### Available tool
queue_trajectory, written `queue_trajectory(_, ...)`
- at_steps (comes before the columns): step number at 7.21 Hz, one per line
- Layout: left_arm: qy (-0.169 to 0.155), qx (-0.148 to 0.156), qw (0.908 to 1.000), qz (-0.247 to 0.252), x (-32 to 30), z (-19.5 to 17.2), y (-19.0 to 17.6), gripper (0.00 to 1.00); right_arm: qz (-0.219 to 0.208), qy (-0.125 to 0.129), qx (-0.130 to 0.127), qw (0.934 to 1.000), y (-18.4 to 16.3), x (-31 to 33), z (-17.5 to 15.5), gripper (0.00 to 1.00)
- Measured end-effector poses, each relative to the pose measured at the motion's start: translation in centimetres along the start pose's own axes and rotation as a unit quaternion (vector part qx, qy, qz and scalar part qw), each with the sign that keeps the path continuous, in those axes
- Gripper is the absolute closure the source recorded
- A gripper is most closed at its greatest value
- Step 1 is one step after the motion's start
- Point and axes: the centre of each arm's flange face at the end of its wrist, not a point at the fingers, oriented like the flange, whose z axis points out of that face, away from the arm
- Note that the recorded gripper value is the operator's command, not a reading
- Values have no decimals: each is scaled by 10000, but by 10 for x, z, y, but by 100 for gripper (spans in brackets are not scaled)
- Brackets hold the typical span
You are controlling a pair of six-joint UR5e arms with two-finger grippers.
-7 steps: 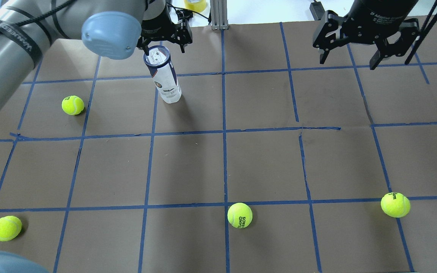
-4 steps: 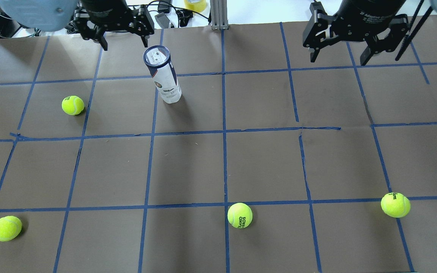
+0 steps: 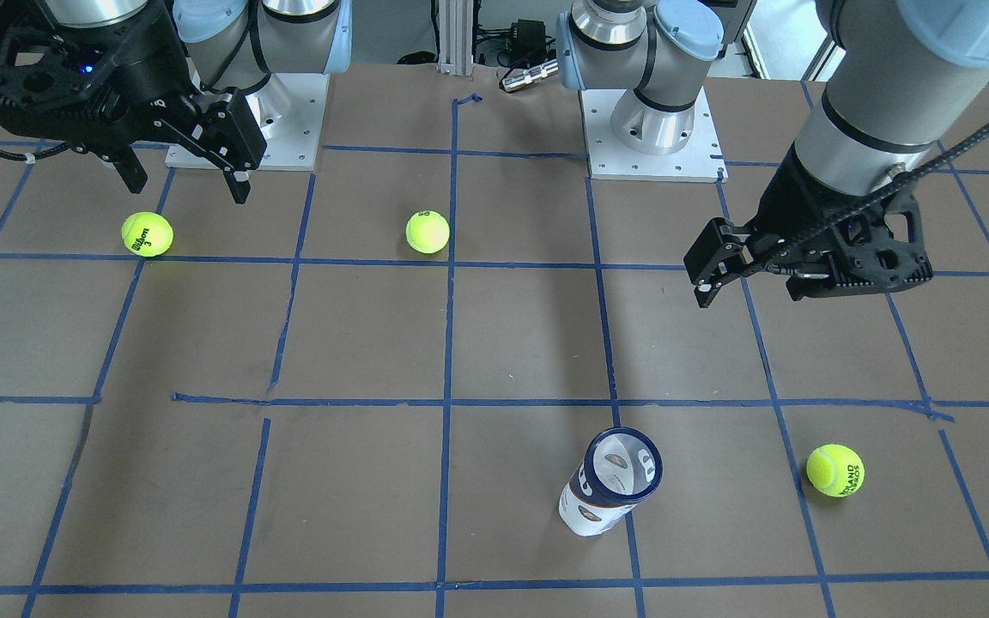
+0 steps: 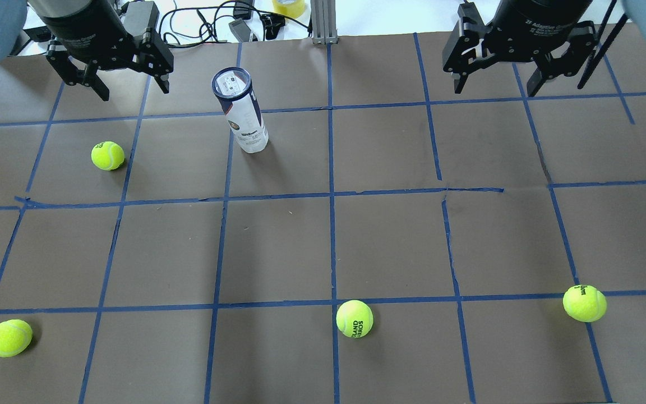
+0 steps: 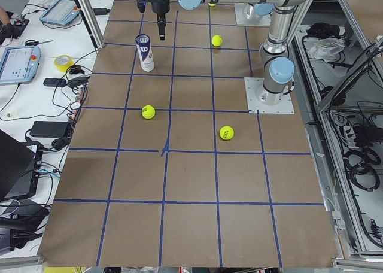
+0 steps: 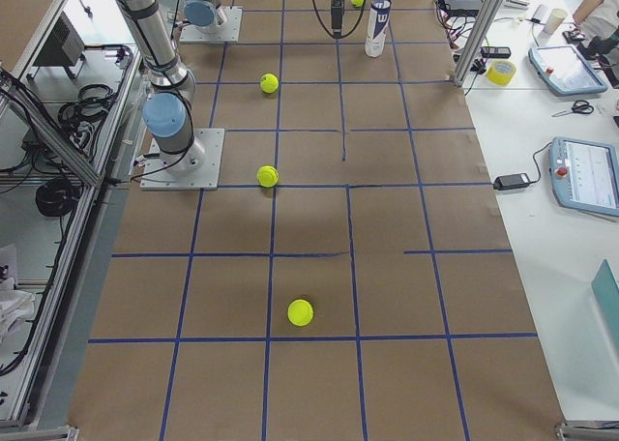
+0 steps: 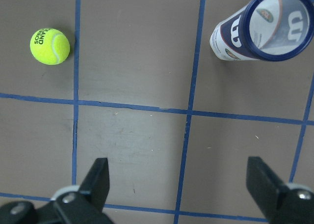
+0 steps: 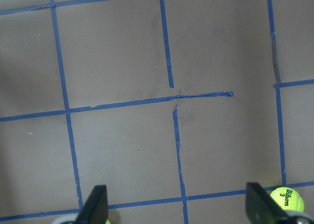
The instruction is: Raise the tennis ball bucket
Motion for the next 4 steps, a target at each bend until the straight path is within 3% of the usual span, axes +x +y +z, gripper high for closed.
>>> queue_trajectory(4, 88, -47, 9997, 213, -17, 9, 24, 0, -4, 3, -10, 10000, 0, 0, 1, 0)
